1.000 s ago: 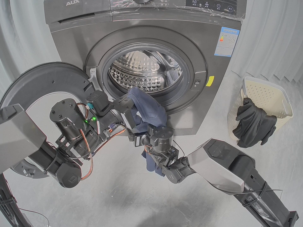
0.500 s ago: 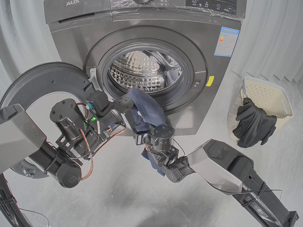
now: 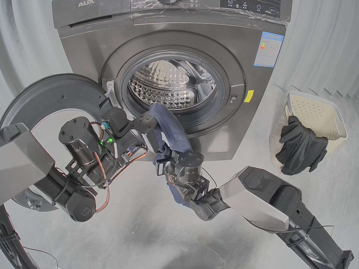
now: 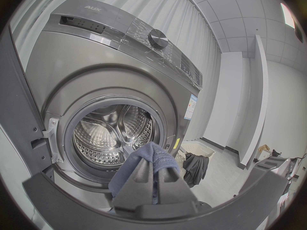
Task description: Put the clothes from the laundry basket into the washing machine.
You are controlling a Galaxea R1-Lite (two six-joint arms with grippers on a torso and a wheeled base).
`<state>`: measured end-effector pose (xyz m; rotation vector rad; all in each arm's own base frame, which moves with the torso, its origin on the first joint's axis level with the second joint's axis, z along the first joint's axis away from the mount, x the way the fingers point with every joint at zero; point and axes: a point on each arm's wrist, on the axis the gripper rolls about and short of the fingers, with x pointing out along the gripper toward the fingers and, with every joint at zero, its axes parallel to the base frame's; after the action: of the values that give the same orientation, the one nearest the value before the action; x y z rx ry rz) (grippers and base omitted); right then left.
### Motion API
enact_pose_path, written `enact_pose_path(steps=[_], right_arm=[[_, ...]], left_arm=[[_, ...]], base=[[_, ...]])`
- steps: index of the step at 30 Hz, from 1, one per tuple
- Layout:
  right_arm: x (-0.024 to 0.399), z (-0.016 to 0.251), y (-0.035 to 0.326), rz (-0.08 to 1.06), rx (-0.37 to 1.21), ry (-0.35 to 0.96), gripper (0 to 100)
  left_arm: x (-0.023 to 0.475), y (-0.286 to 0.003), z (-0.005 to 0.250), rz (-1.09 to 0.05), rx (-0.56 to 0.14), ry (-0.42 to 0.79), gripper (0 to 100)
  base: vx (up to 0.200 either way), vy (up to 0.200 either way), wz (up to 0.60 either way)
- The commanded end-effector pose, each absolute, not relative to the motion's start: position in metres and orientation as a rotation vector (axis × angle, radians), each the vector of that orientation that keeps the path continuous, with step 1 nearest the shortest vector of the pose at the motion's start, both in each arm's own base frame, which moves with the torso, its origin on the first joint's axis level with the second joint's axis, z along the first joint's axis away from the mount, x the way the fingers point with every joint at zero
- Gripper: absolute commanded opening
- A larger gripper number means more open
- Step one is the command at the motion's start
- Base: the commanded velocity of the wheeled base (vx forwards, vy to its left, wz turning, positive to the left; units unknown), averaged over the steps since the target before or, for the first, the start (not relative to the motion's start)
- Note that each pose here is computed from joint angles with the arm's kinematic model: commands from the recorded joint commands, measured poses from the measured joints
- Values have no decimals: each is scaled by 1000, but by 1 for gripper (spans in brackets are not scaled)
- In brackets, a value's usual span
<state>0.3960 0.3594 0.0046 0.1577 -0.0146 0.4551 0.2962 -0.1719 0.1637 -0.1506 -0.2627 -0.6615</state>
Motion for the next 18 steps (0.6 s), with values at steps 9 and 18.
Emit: enact_pose_path(steps=[9,18], right_arm=[[271,64,341,709,114,70,0],[226,90,303,843,128,52,0]], left_arm=[[308,-168,171,-599,-194,-289,0],[319,-158,173,-539,-197,-300,0]], base=[[0,0,0],[0,0,0]])
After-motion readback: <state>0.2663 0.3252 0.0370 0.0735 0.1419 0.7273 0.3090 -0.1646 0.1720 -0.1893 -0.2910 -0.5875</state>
